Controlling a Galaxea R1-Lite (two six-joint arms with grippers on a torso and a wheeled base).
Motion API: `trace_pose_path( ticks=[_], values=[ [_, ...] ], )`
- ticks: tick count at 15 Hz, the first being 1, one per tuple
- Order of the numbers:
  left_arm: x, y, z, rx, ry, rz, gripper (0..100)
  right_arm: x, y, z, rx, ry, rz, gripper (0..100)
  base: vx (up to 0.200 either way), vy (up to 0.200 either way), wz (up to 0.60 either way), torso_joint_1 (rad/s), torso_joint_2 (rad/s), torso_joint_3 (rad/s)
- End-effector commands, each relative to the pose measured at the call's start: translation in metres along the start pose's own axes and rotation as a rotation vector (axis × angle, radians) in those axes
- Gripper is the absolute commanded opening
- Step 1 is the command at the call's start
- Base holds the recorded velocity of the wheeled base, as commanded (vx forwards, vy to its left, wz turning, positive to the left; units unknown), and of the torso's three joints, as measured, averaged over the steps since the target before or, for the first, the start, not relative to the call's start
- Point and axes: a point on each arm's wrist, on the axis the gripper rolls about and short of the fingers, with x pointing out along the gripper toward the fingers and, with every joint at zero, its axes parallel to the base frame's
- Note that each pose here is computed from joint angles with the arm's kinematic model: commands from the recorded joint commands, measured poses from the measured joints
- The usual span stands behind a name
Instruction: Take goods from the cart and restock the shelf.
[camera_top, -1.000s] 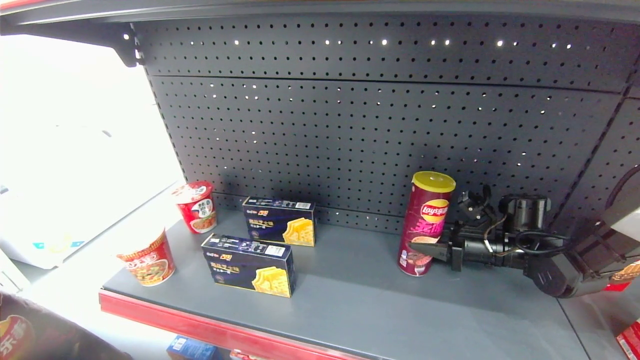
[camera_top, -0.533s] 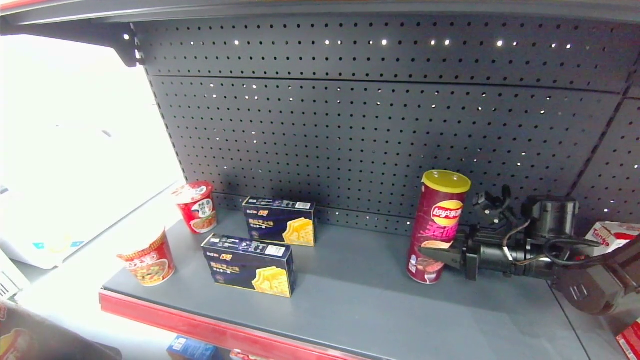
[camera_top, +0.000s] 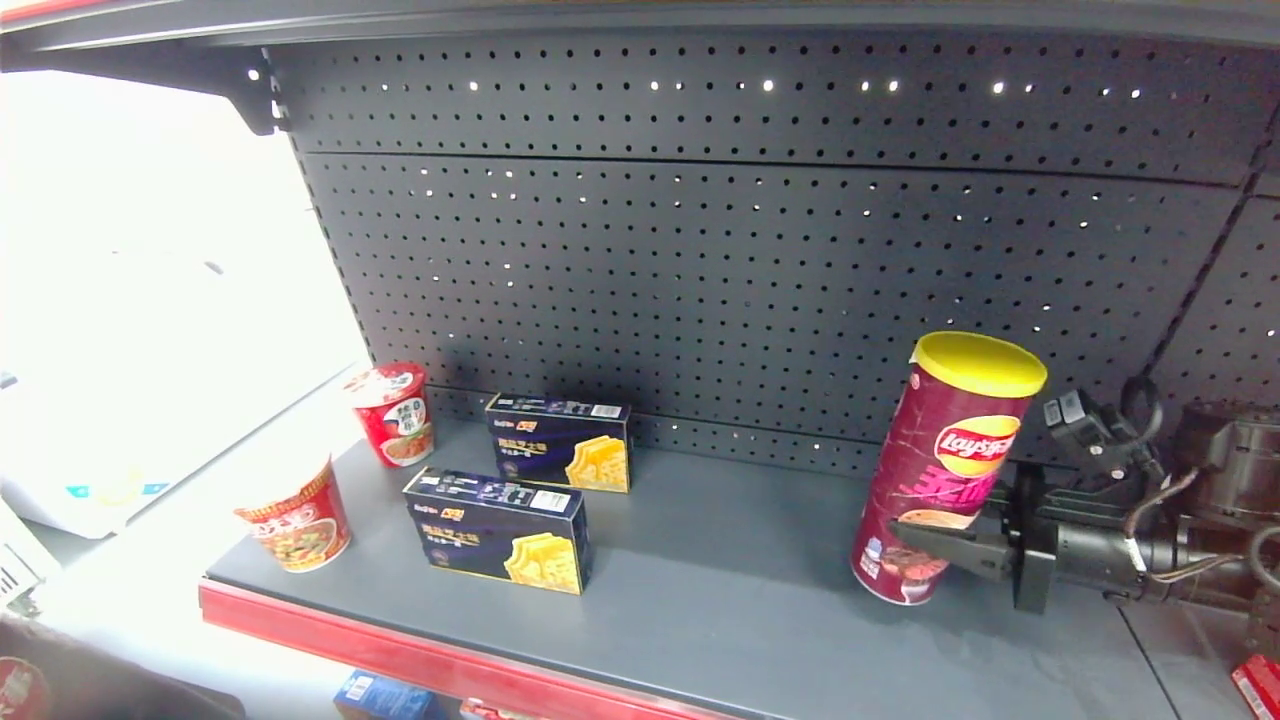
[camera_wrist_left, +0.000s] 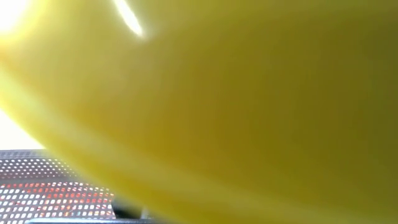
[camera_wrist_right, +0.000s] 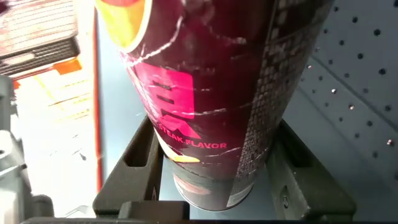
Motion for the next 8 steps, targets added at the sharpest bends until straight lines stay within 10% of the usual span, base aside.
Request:
trace_pose_path(
  ticks=[1, 8],
  values=[
    [-0.001, 0.0, -0.001, -0.001, -0.006, 0.002, 0, -0.016, 0.021, 0.001, -0.016, -0.01, 0.007, 0, 0.0, 0.0, 0.0, 0.0, 0.0, 0.0],
    [-0.001, 0.0, -0.003, -0.002, 0.004, 0.001, 0, -0.027, 0.053, -0.02, 0.027, 0.043, 0.054, 0, 0.0, 0.0, 0.0, 0.0, 0.0, 0.0]
  ],
)
